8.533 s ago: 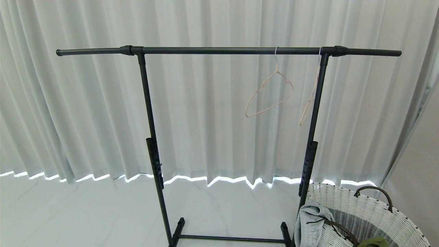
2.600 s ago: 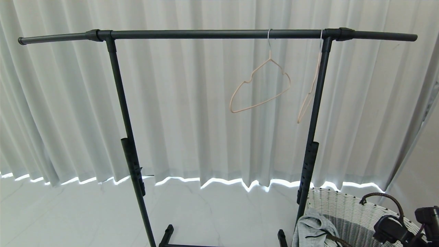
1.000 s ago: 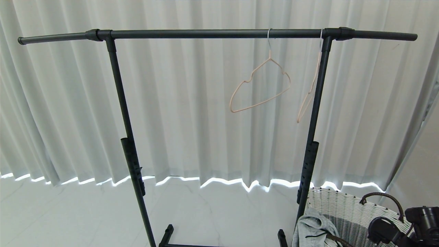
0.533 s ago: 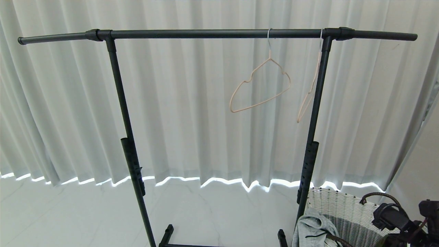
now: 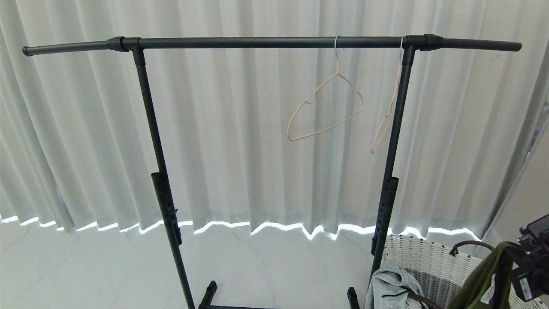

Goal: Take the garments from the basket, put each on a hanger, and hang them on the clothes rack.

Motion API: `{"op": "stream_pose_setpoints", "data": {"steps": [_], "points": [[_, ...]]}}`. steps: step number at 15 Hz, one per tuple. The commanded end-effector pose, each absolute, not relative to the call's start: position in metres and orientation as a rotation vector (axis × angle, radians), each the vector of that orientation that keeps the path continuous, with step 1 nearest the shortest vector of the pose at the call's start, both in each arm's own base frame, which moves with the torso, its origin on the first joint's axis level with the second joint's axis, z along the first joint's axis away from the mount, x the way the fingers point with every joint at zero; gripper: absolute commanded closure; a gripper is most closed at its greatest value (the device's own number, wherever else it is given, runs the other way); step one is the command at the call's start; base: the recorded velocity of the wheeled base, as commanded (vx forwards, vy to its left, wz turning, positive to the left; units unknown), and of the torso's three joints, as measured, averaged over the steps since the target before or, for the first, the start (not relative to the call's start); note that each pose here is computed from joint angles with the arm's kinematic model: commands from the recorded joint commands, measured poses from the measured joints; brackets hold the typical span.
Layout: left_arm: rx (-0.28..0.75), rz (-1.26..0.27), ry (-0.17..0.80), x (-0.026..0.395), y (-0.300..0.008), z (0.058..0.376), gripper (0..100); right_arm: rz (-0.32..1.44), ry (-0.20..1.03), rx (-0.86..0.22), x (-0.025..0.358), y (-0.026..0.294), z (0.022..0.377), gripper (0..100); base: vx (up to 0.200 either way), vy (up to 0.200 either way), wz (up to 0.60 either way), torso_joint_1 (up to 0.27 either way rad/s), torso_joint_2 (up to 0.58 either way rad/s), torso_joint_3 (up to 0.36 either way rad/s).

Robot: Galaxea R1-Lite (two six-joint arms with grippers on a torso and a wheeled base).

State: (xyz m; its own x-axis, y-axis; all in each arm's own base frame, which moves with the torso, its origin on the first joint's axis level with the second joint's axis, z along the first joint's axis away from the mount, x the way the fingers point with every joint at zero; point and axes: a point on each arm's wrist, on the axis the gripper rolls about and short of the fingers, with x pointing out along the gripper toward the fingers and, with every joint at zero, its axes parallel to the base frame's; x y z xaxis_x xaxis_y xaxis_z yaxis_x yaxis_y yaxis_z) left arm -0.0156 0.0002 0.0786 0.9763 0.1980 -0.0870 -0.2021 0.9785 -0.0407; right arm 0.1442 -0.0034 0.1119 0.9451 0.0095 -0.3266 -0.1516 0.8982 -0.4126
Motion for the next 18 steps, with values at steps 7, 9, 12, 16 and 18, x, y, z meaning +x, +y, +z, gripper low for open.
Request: {"op": "stream_pose_setpoints", "data": {"steps": [7,9,12,16,18], "points": [[-0.044,0.204,0.083,-0.016,0.0,0.079,0,0.072,0.042,-0.195,0.05,0.001,0.238,100,0.0,0.0,0.0,0.0,0.0,0.0],[-0.035,0.202,0.084,-0.016,0.0,0.079,0,0.074,0.013,-0.197,0.031,0.001,0.243,100,0.0,0.0,0.0,0.0,0.0,0.0],[-0.024,0.2,0.085,-0.016,0.0,0.079,0,0.075,0.012,-0.2,0.022,0.002,0.238,100,0.0,0.0,0.0,0.0,0.0,0.0],[0.049,0.188,0.092,-0.016,0.0,0.079,0,0.076,0.008,-0.205,0.008,0.002,0.233,100,0.0,0.0,0.0,0.0,0.0,0.0],[0.049,0.188,0.094,-0.016,0.0,0.078,0,0.077,0.008,-0.221,0.003,0.002,0.231,100,-0.2,-0.2,0.0,0.0,0.0,0.0]]}}
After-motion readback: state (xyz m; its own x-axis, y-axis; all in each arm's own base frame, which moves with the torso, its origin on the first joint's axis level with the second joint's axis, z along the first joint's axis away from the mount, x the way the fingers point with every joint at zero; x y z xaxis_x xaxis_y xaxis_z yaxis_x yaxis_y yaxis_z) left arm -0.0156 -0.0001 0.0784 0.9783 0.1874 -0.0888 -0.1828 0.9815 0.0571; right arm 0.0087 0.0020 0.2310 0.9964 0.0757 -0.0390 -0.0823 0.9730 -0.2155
